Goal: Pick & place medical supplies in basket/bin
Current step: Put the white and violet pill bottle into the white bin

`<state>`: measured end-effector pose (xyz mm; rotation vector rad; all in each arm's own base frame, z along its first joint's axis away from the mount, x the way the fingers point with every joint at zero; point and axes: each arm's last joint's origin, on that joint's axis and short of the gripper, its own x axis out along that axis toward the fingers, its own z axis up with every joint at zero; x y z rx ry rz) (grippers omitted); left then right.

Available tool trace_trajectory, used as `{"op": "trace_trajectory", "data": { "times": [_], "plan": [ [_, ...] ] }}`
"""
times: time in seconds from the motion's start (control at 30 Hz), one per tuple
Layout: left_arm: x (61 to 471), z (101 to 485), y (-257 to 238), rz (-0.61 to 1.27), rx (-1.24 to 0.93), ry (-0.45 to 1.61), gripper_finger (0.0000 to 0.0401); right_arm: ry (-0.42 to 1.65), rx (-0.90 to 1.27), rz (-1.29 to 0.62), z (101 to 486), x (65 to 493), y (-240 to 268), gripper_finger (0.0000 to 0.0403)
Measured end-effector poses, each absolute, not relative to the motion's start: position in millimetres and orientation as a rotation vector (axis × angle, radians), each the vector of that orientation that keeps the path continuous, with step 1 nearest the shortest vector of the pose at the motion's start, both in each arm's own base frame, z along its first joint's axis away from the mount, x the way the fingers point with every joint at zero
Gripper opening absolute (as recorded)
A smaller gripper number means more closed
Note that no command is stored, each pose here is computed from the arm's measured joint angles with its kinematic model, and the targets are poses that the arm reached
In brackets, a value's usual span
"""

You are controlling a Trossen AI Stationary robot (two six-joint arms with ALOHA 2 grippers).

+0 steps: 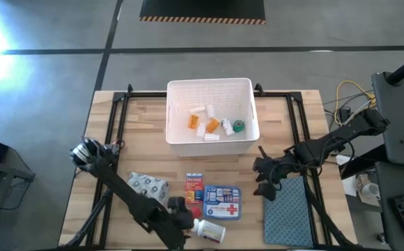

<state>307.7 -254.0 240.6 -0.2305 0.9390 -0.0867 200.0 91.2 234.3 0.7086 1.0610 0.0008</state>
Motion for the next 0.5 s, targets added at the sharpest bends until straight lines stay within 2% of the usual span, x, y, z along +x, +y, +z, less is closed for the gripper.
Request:
{"op": "trace_trajectory", "data": {
  "times": [0.13, 0.33, 0.5],
  "plan": [
    [320, 235, -260, -0.057, -0.032, 1.088, 0.0280, 1.042, 0.731, -0.011, 235, 201, 91, 0.0328],
    [341, 214, -278, -0.172, 0.192, 1.080, 0.0280, 1.042, 0.756, -0.026, 235, 201, 91, 0.0328],
    [344, 202, -281, -0.197, 0.230, 1.072, 0.0280, 1.045, 0.765, -0.033, 235, 201, 91, 0.0328]
  ]
}}
